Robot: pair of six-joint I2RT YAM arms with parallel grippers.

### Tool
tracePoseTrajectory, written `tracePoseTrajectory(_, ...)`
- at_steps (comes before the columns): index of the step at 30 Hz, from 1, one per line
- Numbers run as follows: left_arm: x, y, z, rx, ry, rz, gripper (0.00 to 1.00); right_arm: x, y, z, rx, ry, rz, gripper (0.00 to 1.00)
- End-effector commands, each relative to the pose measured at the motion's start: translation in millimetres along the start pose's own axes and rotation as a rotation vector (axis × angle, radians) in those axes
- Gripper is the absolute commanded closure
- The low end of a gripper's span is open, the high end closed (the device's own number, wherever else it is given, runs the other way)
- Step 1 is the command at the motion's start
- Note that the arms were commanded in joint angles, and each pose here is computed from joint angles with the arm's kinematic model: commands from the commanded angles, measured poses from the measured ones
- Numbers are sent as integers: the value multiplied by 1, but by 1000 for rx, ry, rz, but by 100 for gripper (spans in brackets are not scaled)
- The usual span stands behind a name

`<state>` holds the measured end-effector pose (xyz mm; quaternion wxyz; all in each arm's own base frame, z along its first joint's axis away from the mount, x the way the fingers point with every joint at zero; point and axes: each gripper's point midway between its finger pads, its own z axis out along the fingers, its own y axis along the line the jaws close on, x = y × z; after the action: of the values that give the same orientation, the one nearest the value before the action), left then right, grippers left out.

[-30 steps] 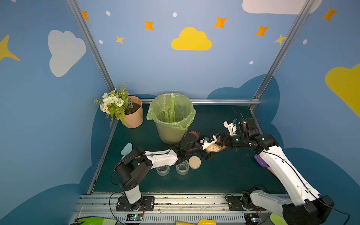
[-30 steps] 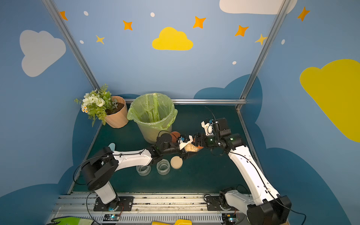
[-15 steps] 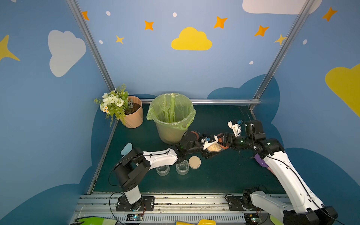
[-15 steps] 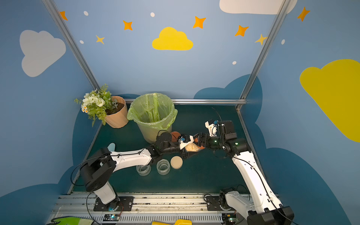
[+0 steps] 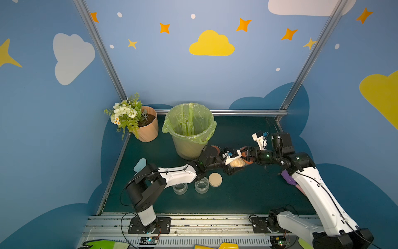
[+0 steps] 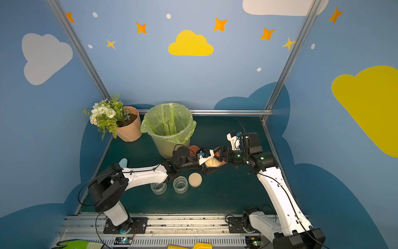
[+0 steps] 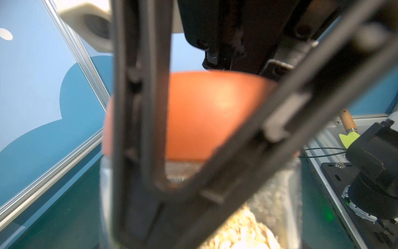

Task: Empty expired oatmeal from jars
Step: Unscrew the lid from the jar.

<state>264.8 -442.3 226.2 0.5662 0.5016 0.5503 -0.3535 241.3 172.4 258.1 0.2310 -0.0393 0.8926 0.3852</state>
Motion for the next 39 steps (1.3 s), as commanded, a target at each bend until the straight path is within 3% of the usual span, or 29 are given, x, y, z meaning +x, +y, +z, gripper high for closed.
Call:
tracePoseTrajectory(1, -28, 19, -6, -86, -84, 42, 96, -4, 26, -10, -97, 1, -33, 11)
tracePoseTrajectory(9, -27, 17, -6, -72, -88, 23, 97, -6, 23, -13, -47, 0, -81, 11)
tracePoseTrajectory(16, -26, 16, -7, -69, -100, 9, 97, -10, 43, -12, -149, 13, -119, 11)
tracePoseTrajectory(25, -25, 14, -7, -61, -100, 3, 97, -3, 24, -6, 5, 107, -97, 11)
tracePoseTrajectory(29, -22, 14, -7, -64, -93, 0, 97, -5, 35, -11, -31, 83, -136, 11)
tracePoseTrajectory(34, -16, 12, -9, -65, -83, -10, 97, 8, 60, -20, -154, 162, -191, 11)
tracePoseTrajectory(39, -16, 12, -10, -65, -87, -19, 96, 12, 37, -12, 25, 209, -225, 11)
